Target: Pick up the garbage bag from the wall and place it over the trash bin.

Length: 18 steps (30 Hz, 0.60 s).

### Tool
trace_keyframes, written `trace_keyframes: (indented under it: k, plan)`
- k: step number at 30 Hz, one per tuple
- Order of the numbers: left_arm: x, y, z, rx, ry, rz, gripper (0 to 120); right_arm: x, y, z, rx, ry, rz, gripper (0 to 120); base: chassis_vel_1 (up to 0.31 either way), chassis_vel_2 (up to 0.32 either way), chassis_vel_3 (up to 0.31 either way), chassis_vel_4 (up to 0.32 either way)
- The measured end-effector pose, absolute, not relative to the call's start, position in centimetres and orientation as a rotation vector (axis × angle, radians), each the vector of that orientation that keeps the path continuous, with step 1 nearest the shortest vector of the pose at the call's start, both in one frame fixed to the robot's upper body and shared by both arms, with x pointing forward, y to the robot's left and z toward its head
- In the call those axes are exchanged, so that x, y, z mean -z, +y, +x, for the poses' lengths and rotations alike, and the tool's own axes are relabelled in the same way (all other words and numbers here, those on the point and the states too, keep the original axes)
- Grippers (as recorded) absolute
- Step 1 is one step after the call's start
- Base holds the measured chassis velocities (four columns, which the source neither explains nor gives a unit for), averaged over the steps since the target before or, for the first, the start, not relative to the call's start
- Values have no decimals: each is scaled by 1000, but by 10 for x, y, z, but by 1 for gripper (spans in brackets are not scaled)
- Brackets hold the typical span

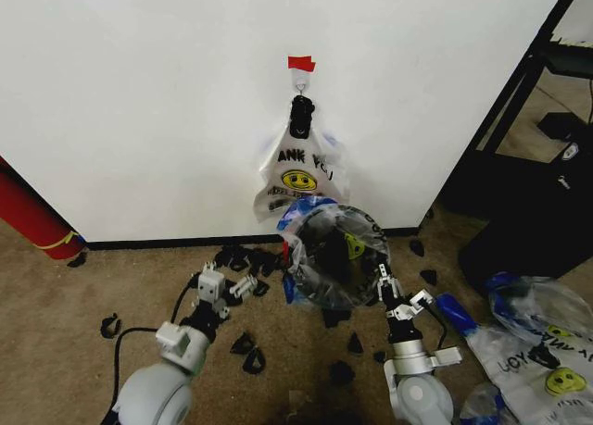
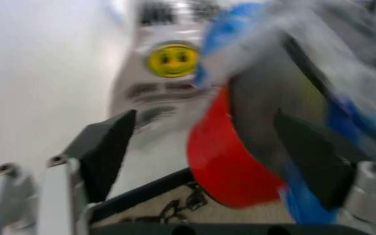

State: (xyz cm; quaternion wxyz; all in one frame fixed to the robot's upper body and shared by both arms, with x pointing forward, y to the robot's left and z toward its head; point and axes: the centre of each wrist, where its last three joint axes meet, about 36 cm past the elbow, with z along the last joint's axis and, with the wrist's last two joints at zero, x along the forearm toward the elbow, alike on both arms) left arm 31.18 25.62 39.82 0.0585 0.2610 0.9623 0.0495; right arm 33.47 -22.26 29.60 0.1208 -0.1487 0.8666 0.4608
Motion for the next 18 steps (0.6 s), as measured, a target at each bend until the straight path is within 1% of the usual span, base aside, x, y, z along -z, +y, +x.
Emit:
trace_keyframes:
  k: [2,4,9,13,15,16,17,18]
  plan:
    - [-391,272,319,-259,2802,1008,97,-299,-225,336,-1344,2530,-434,1,0,0,0,0]
    - [-389,279,322,-303,2712,1200,100,-301,-226,335,-1342,2528,-440,1,0,0,0,0]
    - [-389,268,325,-266,2690,1259,100,-302,-226,333,-1339,2527,-448,1,0,0,0,0]
    - [-386,259,329,-285,2705,1232,98,-305,-224,332,-1337,2524,-460,1,0,0,0,0]
    - [-383,256,331,-314,2725,1194,94,-307,-223,332,-1333,2521,-470,1,0,0,0,0]
    - [-383,256,332,-326,2742,1169,90,-307,-223,331,-1331,2521,-474,1,0,0,0,0]
    - [-383,256,332,-326,2742,1169,90,-307,-223,331,-1331,2521,-474,1,0,0,0,0]
    - [-382,256,333,-333,2752,1155,85,-307,-223,331,-1329,2522,-477,1,0,0,0,0]
